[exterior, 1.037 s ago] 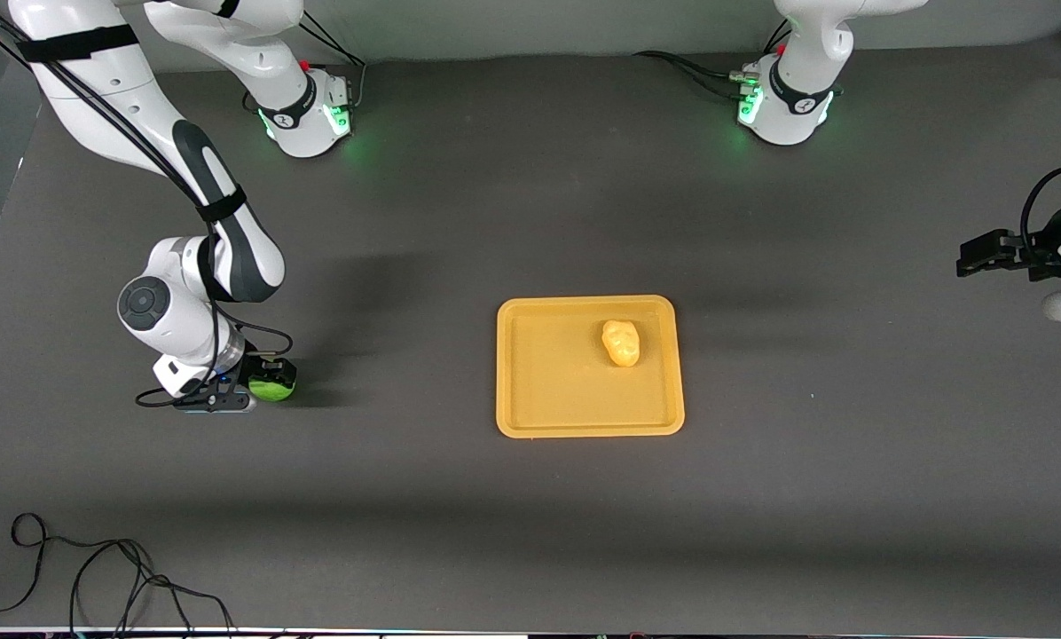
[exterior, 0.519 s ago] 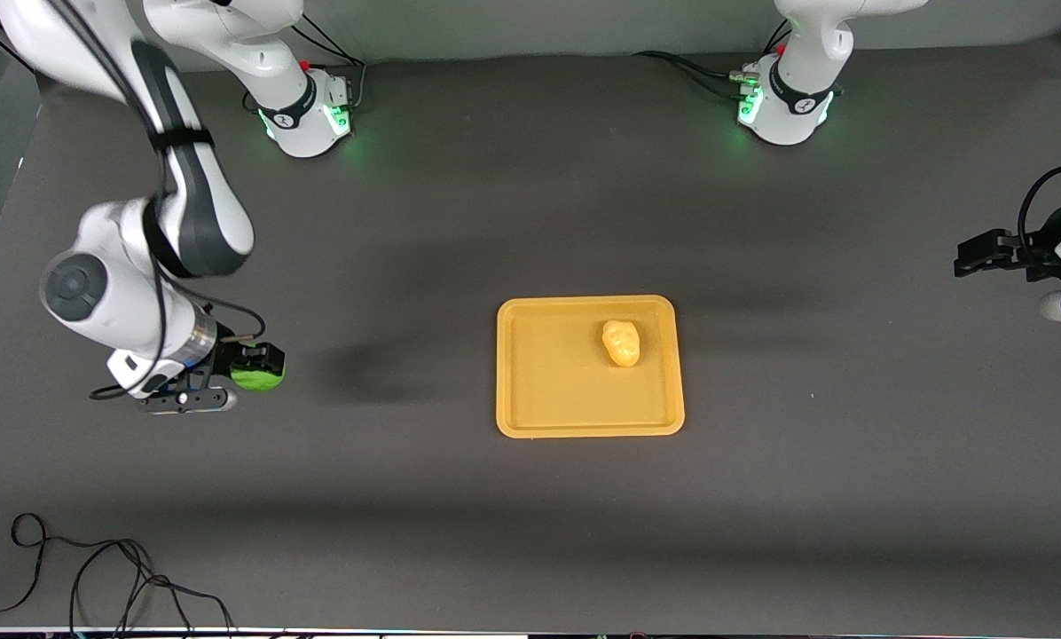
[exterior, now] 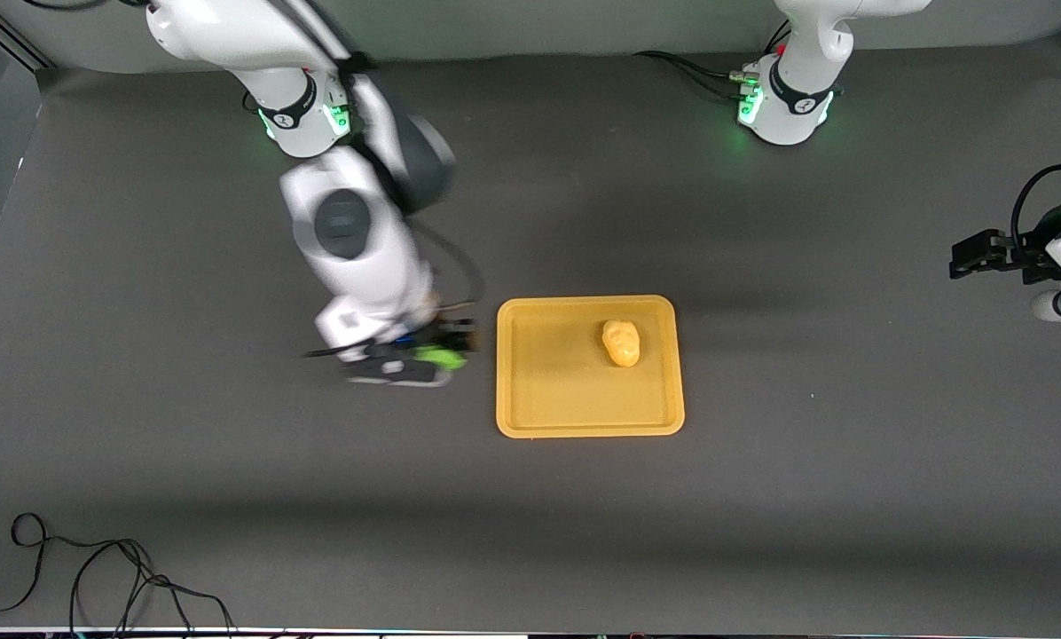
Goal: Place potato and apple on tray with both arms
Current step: 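Carry the apple with the right gripper over the tray beside the potato, then lower the apple onto the tray and open the right gripper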
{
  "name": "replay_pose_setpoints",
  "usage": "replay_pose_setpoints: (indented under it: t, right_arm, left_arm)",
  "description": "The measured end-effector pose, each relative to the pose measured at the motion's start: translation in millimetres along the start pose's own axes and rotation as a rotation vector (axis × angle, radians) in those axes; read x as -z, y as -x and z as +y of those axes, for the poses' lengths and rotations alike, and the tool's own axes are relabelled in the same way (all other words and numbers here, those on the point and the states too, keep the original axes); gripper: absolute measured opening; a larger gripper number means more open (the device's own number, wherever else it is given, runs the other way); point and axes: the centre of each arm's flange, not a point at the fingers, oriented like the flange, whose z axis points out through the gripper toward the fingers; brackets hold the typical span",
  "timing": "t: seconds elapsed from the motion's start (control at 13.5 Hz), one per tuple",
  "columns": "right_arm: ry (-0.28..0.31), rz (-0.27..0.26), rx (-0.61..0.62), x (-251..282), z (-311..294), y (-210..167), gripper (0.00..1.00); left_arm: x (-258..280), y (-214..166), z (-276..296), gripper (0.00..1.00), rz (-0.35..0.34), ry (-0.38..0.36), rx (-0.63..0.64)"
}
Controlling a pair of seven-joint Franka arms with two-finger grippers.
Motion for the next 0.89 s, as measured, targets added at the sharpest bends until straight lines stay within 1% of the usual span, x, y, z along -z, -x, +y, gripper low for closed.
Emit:
replay_pose_setpoints:
  t: [0.07, 0.22, 0.37, 0.59, 0.74, 0.89]
  right_arm:
    - [0.003, 0.0, -0.031, -17.7, -31.0, 14.5, 0.77]
    - [0.012, -0.001, -0.072, -54.5, -71.1, 32.3, 0.76]
    - [0.019, 0.002, -0.079, -101.1, -85.7, 32.9, 0.76]
    - [0.016, 0.016, -0.075, -165.3, -89.3, 30.3, 0.76]
    - [0.016, 0.018, -0.072, -182.6, -90.8, 31.0, 0.76]
    - [0.008, 0.024, -0.062, -183.4, -98.1, 35.0, 0.76]
  left_arm:
    - [1.1, -1.3, 0.7, 0.88, 0.011, -0.002, -0.013]
    - [3.1, -3.7, 10.3, 0.88, 0.026, 0.0, -0.036]
    - [3.5, -4.8, 17.0, 0.88, 0.032, 0.022, -0.042]
    - [3.3, -3.9, 10.5, 0.88, 0.033, 0.032, -0.029]
    - [3.3, -3.7, 8.8, 0.88, 0.033, 0.033, -0.026]
    - [3.3, -3.6, 8.3, 0.88, 0.033, 0.033, -0.025]
